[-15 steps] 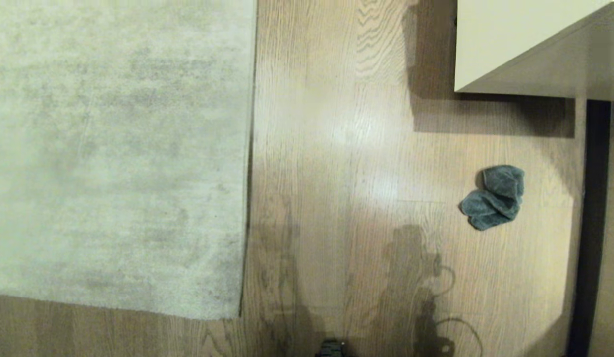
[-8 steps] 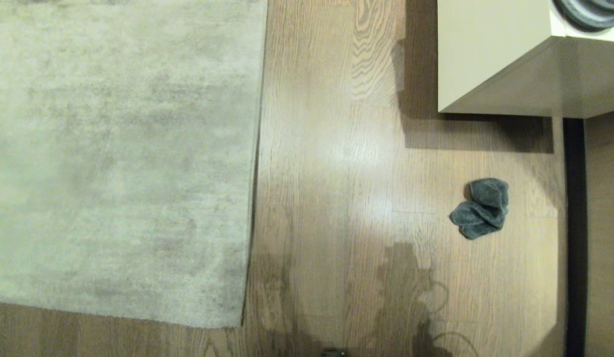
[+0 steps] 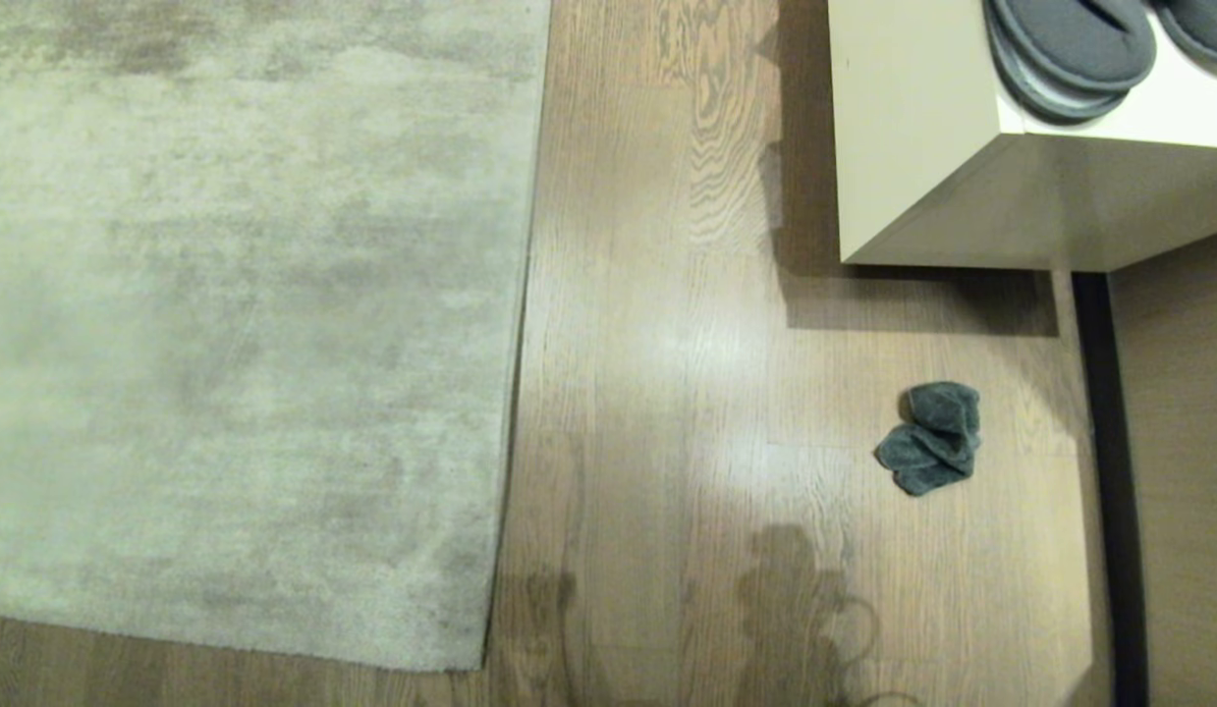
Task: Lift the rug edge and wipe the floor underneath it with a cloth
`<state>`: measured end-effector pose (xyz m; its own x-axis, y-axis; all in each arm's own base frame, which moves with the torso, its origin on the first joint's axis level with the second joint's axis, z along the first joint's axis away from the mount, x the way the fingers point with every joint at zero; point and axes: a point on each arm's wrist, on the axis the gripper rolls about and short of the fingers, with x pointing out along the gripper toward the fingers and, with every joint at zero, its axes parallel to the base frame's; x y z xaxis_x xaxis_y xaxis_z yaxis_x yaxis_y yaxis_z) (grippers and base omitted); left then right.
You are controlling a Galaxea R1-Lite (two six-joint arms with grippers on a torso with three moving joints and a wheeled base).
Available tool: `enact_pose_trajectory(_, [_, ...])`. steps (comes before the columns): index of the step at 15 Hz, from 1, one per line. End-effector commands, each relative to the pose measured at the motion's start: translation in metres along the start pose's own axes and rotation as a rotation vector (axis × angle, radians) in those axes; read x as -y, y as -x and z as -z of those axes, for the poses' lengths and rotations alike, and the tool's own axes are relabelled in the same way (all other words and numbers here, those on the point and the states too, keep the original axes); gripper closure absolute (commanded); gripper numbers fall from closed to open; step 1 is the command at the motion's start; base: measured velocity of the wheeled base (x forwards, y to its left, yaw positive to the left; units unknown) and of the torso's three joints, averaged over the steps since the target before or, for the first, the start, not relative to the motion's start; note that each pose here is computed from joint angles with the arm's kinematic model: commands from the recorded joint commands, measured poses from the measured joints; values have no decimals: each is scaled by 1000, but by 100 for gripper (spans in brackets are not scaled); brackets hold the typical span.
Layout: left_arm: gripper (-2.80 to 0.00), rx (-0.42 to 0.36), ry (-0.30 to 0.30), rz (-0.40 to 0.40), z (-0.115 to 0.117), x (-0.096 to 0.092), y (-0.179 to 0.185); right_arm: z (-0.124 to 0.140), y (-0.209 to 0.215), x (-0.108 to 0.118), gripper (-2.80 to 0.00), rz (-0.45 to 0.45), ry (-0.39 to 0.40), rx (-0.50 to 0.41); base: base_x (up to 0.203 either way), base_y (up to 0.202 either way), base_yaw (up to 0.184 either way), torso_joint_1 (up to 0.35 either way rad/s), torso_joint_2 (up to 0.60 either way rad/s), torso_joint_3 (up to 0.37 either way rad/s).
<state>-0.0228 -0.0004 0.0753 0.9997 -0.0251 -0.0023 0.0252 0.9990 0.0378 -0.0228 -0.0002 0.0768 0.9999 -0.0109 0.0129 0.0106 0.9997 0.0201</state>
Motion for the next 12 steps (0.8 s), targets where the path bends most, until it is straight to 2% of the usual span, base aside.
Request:
enact_pose_trajectory(1, [0, -1, 0, 1, 0, 0, 0, 0, 0, 0, 0, 0, 0, -1, 0, 0, 0, 4, 2, 202])
enact_pose_trajectory(12, [0, -1, -2, -1, 0, 0, 0, 0, 0, 0, 0, 0, 0, -1, 0, 0, 0, 3, 2, 205])
